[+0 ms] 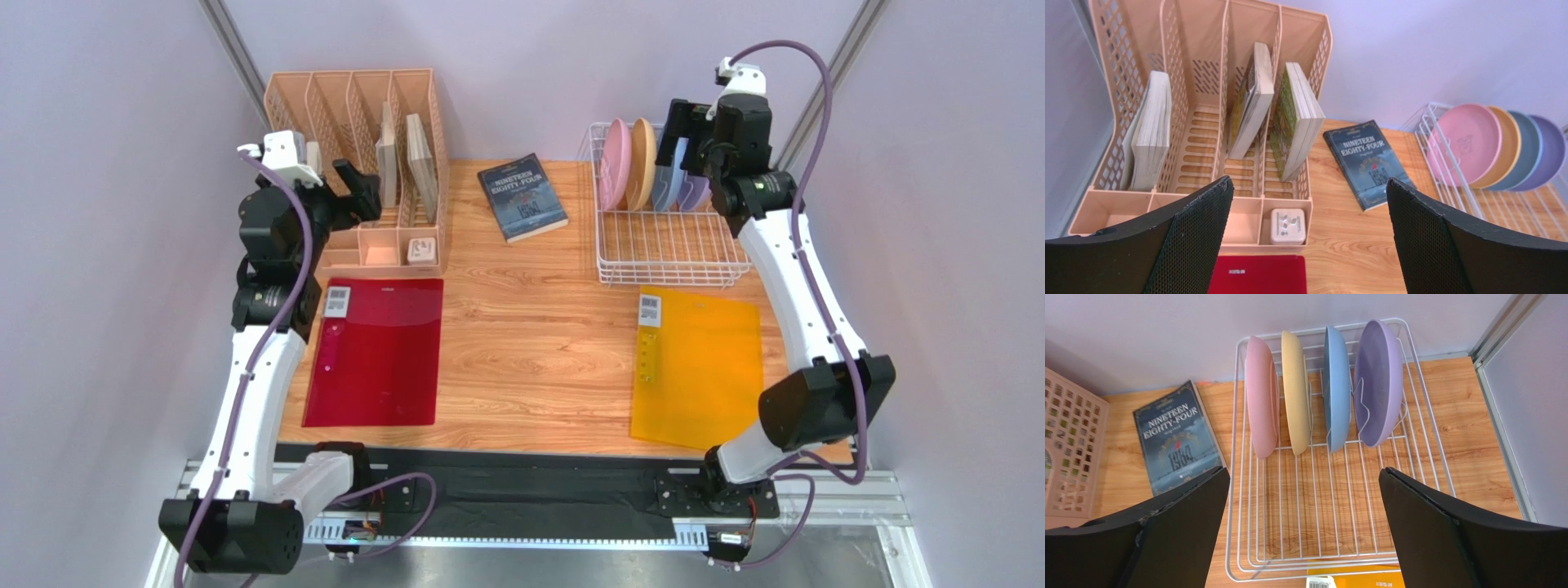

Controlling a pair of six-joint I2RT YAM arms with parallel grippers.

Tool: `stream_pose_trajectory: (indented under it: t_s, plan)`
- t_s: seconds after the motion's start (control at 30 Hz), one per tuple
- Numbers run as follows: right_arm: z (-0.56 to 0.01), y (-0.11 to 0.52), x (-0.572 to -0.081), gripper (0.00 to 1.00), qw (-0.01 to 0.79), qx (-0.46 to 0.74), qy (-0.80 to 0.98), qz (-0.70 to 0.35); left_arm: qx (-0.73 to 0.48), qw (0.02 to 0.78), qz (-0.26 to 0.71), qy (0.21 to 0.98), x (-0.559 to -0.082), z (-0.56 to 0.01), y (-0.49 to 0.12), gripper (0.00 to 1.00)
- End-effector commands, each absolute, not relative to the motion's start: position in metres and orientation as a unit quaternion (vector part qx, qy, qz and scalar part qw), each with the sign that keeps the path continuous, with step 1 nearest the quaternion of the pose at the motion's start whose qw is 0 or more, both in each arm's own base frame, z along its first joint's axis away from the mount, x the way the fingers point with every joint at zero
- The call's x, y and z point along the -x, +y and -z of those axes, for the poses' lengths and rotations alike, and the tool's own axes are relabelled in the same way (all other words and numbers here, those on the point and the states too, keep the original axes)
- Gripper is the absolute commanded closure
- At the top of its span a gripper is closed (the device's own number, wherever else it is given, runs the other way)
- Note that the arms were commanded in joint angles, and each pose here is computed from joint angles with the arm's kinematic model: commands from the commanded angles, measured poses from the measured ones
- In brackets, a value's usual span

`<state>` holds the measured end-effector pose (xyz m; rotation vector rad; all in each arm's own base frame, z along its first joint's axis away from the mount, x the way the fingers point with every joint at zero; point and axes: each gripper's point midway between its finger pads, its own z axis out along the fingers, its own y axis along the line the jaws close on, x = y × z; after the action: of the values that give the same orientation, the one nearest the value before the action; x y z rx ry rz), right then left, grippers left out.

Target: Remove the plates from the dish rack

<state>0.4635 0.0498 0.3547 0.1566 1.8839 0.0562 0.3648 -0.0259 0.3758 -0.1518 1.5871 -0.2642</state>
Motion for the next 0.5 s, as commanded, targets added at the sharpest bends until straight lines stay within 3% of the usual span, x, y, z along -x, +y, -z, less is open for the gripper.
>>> stream_pose_trajectory:
  t_s: [0.0,0.23,0.47]
  plan:
    - [-0.344,0.051,-0.487,0.0,0.578,-0.04,0.815,-0.002,-0.004,0.683,0.123,0.72,-0.382,-0.369,-0.04,0.0]
    - [-0.313,0.053,-0.519,0.01,0.543,-0.027,0.839,0.023,-0.115,0.645,0.259,0.71,-0.409,-0.345,-0.1,0.0]
    - [-0.303,0.073,-0.552,0.08,0.53,-0.002,0.848,0.016,-0.116,0.614,0.261,0.736,-0.447,-0.301,-0.126,0.0]
